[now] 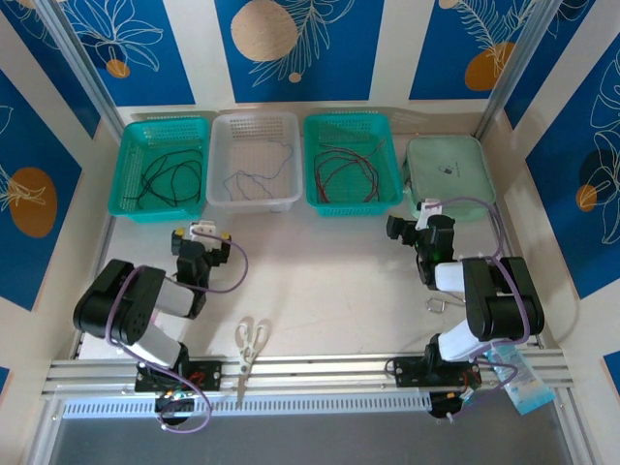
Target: Untangle the cables
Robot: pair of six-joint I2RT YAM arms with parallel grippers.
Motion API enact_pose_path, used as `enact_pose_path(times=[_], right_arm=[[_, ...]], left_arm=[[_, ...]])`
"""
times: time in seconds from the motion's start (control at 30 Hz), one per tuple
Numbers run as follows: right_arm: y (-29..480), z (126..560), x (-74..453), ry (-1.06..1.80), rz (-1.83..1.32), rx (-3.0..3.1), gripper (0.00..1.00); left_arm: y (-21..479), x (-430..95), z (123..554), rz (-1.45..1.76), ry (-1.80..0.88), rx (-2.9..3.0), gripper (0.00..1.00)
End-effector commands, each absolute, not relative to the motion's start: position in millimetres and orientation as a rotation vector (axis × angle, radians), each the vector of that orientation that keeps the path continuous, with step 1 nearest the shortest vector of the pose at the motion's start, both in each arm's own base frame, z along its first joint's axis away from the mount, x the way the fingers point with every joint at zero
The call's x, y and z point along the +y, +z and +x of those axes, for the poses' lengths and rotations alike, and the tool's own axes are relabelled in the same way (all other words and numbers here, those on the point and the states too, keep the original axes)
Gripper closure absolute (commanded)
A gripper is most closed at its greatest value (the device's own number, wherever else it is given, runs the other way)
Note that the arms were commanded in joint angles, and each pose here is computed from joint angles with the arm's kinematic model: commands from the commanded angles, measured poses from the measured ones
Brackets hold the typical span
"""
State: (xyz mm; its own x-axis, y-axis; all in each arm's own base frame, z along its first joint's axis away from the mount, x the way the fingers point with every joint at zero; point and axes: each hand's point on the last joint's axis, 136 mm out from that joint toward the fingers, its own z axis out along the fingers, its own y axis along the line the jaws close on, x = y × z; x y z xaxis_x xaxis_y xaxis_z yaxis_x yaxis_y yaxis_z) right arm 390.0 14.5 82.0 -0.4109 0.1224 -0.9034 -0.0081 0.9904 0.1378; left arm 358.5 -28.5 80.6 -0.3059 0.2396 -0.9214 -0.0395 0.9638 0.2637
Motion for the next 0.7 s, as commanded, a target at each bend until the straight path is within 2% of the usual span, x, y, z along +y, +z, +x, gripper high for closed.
enact_pose_path(times=[0.0,0.3,0.67], right_arm=[[95,396,14,0.121,0.052,1.937,0.01],[96,396,14,0.120,0.053,1.934,0.01],[95,397,14,0.119,0.051,1.938,0.01]], left_arm=[[119,-25,369,0.084,0.258,1.726,0.00],[97,-20,382,0.077,0.171,1.845,0.01],[96,-14,393,0.047,0.168,1.869,0.01]])
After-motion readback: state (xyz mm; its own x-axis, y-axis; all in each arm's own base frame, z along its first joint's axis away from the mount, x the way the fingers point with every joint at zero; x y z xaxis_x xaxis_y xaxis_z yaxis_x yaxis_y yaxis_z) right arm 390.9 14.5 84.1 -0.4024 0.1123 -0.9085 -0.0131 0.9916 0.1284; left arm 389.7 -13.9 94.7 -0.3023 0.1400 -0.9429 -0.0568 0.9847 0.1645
